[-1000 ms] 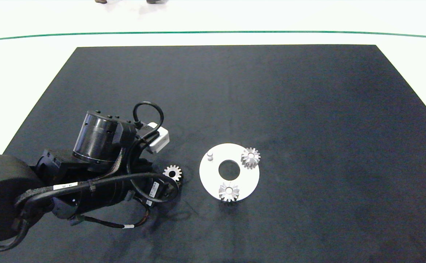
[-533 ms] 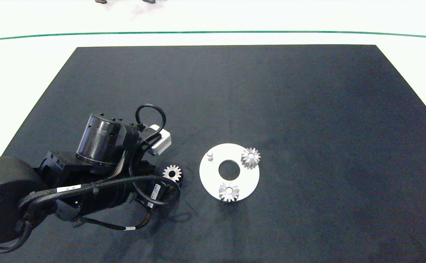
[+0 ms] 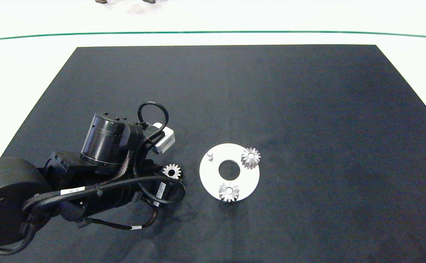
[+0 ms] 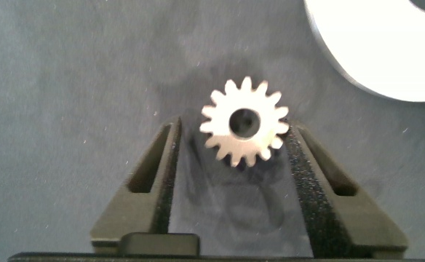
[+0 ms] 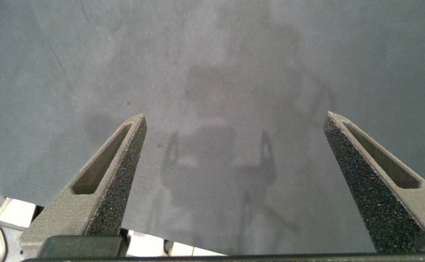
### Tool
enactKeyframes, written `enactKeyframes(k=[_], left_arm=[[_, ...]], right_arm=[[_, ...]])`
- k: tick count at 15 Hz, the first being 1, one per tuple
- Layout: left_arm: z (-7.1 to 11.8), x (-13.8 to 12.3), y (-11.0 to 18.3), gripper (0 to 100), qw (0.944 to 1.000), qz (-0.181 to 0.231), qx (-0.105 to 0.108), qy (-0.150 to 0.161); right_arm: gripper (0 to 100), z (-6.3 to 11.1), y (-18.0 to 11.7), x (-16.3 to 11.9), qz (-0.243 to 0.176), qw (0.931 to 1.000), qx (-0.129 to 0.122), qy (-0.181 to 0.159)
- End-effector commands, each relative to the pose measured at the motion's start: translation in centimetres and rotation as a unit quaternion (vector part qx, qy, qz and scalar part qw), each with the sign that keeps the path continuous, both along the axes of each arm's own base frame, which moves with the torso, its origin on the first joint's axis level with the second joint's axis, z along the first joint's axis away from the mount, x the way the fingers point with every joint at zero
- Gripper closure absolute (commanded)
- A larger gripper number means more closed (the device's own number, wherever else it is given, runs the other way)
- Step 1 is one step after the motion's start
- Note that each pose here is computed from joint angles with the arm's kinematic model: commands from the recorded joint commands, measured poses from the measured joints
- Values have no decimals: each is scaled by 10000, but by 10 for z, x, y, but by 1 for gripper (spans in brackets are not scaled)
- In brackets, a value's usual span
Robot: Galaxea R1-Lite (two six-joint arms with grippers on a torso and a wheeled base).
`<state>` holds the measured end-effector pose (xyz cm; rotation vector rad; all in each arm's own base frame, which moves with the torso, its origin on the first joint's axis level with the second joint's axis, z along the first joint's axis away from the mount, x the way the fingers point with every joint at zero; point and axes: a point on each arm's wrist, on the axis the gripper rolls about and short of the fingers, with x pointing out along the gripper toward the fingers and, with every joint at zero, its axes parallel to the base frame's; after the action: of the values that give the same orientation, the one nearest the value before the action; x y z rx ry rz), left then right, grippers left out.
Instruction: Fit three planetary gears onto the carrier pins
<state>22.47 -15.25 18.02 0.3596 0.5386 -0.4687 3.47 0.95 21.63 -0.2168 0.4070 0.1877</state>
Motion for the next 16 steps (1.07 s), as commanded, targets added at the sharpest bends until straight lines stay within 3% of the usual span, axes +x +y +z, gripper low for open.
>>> enactKeyframes(k=[1,16], left_arm=[[-3,0,-3,53,10000,-17,-15,39],[-7,3,-8,83,10000,-39,-87,-20]], right_arm=[[0,-2,3,7,-4,9998,-83,169],[0,-2,3,6,-4,9998,-83,169]])
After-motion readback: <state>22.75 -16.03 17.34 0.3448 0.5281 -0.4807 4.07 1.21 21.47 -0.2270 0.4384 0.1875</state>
